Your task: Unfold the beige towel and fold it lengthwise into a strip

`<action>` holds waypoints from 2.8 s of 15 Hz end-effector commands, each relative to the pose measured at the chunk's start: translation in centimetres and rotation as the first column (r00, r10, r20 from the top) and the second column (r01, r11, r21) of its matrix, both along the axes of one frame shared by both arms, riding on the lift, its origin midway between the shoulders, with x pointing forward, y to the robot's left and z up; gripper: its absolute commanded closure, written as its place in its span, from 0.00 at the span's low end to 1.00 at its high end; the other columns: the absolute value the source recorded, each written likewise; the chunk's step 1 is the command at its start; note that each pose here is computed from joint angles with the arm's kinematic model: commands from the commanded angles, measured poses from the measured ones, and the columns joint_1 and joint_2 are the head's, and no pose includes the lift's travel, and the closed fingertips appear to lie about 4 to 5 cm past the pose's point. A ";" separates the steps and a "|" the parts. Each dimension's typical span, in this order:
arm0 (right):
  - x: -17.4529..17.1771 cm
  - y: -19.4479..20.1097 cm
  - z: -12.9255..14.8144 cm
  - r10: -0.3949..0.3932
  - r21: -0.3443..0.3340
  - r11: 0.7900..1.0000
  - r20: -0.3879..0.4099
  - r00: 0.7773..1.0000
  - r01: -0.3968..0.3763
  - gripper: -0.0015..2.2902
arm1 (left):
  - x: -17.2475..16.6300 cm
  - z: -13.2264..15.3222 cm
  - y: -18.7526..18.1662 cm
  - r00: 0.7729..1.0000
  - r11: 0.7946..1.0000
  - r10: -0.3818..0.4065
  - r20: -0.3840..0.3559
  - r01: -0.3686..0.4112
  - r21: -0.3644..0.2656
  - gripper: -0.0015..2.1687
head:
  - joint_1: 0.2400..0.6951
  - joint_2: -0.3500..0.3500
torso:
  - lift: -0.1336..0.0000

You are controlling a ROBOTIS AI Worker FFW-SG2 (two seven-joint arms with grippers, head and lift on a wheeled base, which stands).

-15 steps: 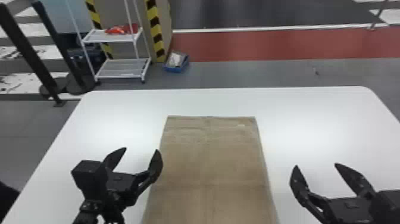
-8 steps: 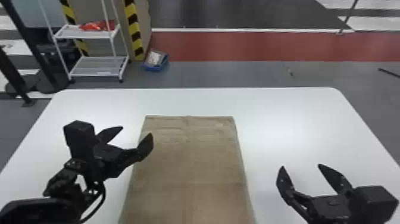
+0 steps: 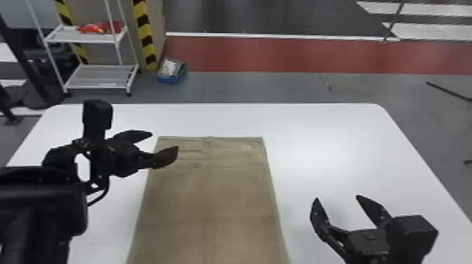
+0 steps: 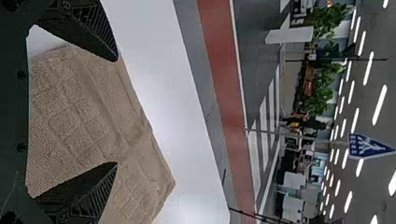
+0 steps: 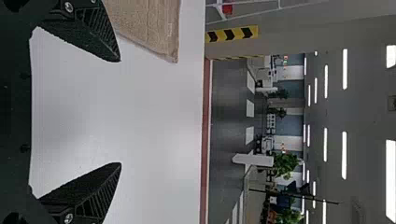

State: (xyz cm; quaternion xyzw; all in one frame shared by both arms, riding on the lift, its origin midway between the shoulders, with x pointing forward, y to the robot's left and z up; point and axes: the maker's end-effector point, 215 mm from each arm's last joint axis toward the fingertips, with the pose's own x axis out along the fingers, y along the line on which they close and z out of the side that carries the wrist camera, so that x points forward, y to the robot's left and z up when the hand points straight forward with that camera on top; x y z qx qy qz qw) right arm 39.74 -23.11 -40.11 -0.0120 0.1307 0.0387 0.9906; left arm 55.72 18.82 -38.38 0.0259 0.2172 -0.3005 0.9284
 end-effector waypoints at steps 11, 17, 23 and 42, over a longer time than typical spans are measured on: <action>1.1 0.9 -1.6 0.023 -0.004 1.000 -0.021 1.000 -0.023 0.04 | 5.0 -5.4 0.5 0.983 0.986 -0.084 -0.161 0.105 0.126 0.10 | 1.00 0.44 | 0.06; 1.4 1.4 -1.8 0.027 0.003 1.000 -0.027 0.999 -0.027 0.04 | 4.1 -6.8 2.2 0.976 0.979 -0.090 -0.198 0.123 0.163 0.14 | 1.00 0.47 | 0.06; 1.3 1.6 -1.7 0.032 0.003 0.999 -0.024 0.999 -0.032 0.04 | 2.6 -7.9 2.2 0.972 0.977 -0.113 -0.205 0.146 0.152 0.28 | 1.00 0.49 | 0.06; 1.6 2.3 -2.1 0.046 0.007 0.999 -0.030 0.999 -0.046 0.04 | 0.9 -6.6 3.8 0.985 0.978 -0.063 -0.163 0.094 0.185 0.71 | 1.00 0.51 | 0.06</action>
